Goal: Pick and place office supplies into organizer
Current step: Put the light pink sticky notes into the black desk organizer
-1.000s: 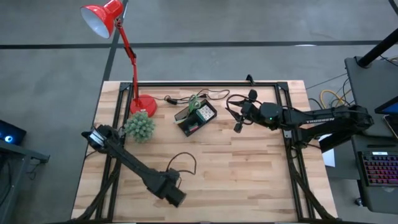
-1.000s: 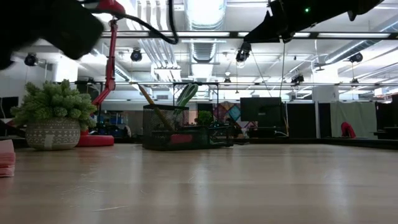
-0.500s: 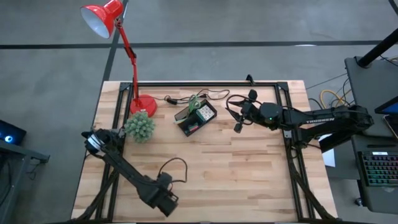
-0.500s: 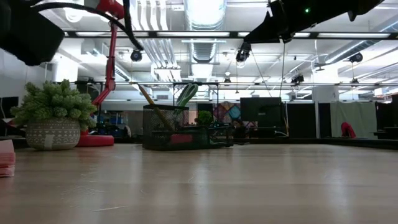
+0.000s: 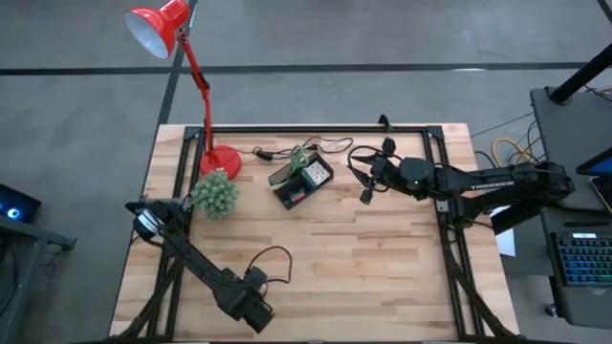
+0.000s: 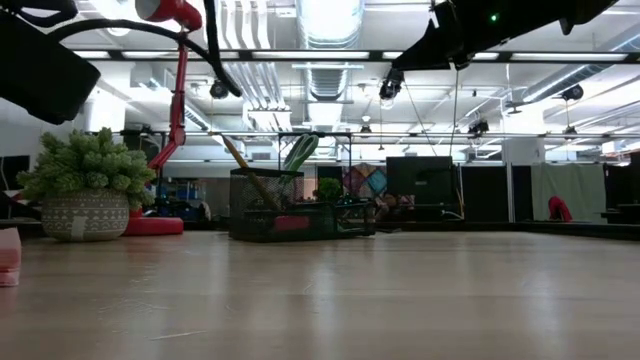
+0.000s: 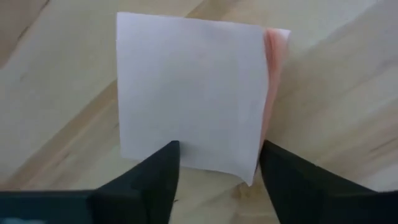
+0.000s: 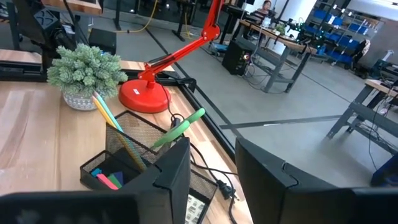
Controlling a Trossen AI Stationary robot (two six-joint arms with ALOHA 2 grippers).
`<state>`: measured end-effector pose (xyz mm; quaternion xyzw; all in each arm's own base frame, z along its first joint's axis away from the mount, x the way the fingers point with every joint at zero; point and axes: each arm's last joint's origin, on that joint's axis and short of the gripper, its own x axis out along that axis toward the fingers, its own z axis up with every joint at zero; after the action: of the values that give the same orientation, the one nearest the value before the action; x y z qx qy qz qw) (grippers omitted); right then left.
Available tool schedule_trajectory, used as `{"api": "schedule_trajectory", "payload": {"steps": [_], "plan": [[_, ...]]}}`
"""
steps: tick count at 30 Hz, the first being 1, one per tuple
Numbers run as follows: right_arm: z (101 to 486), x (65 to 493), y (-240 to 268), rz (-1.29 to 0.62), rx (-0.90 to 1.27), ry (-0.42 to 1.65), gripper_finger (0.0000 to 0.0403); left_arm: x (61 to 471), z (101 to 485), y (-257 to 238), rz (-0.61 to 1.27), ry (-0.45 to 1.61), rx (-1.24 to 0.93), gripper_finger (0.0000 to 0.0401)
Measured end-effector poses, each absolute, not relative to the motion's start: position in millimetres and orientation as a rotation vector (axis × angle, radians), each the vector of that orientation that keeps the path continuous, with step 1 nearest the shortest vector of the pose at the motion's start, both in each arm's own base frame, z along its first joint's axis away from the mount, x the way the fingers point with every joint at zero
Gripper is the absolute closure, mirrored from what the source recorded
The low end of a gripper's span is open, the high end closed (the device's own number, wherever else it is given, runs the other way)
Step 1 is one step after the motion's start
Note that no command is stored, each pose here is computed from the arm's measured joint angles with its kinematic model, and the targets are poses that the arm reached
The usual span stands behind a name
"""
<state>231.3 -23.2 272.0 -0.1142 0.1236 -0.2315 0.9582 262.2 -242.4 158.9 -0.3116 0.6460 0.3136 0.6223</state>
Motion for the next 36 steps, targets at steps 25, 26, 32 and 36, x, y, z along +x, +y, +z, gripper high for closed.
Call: {"api": "schedule_trajectory", "payload": {"steps": [25,26,32,36], "plan": [[270.8,232.3,-20.8,-0.374,-0.238,0.249,0.0296,251.8,194.9,-227.4,0.356,1.51,-0.476,0.0401],[270.3,232.7,-19.3,-0.321,-0.235,0.247,0.0296,250.3,199.0,-225.1,0.359,1.506,-0.475,0.0401],[266.0,233.5,-6.8,0.112,-0.223,0.225,0.0296,244.5,221.5,-214.0,0.344,1.412,-0.412,0.0401],[257.6,235.4,3.5,0.276,-0.243,0.23,0.0288,244.6,233.7,-206.7,0.326,1.315,-0.35,0.0401]]}}
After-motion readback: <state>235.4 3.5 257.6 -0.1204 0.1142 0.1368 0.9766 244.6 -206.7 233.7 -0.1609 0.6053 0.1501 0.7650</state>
